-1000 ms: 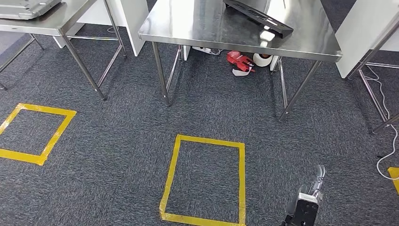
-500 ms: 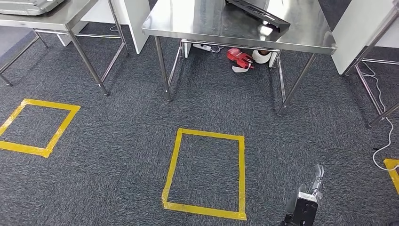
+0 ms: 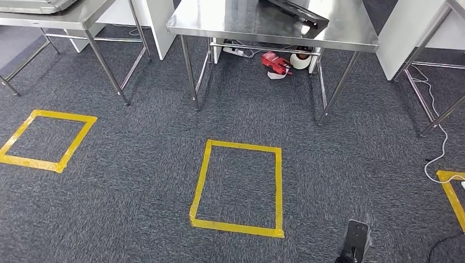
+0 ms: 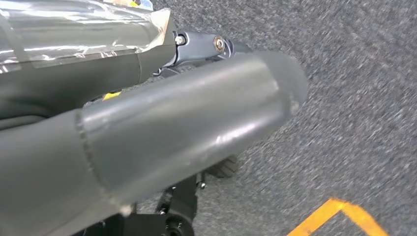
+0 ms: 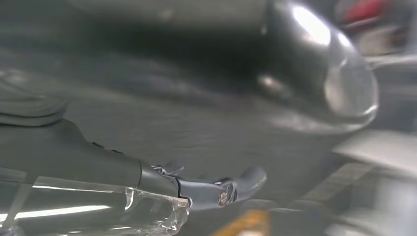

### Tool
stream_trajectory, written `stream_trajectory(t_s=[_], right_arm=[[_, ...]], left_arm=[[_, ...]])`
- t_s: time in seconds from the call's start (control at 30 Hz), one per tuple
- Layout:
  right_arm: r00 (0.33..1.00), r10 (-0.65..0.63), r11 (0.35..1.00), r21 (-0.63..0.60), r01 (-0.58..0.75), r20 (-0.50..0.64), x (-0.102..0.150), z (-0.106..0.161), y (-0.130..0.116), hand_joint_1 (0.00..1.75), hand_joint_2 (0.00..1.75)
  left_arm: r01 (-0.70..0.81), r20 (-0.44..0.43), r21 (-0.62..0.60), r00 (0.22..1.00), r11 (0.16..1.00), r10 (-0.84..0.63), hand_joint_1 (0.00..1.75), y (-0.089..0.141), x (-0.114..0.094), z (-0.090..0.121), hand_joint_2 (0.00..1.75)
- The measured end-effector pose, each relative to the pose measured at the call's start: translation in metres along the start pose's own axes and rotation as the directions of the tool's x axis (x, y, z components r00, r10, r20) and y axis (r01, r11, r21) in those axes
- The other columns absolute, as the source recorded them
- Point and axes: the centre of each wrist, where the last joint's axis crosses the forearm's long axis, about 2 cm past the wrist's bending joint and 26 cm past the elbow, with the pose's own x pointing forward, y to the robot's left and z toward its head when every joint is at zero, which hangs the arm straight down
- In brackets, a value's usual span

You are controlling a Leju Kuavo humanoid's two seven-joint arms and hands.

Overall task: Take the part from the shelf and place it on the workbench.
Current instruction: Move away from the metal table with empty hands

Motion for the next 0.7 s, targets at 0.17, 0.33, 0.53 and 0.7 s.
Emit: stream_trajectory(t_s=[0.17, 0.33, 0.53, 0.7], right_arm=[[0.884, 0.135, 0.991, 0.055, -0.124, -0.447, -0.045, 0.031, -0.007, 0.0, 0.0], [0.602, 0.279, 0.959, 0.181, -0.219, -0.748, -0.079, 0.078, -0.014, 0.0, 0.0], [0.473, 0.348, 0.934, 0.257, -0.248, -0.81, -0.089, 0.102, -0.011, 0.0, 0.0], [0.429, 0.363, 0.927, 0.275, -0.255, -0.827, -0.092, 0.108, -0.012, 0.0, 0.0]], left_arm=[[0.025, 0.001, 0.004, 1.0, 1.0, -0.025, 0.0, 0.002, -0.002, 0.0, 0.0], [0.05, 0.001, 0.009, 0.999, 0.999, -0.05, 0.0, 0.003, -0.002, 0.0, 0.0], [0.073, 0.002, 0.004, 0.997, 0.997, -0.073, 0.0, 0.001, 0.001, 0.0, 0.0], [0.08, -0.004, 0.008, 0.997, 0.997, -0.08, 0.0, 0.001, -0.001, 0.0, 0.0]])
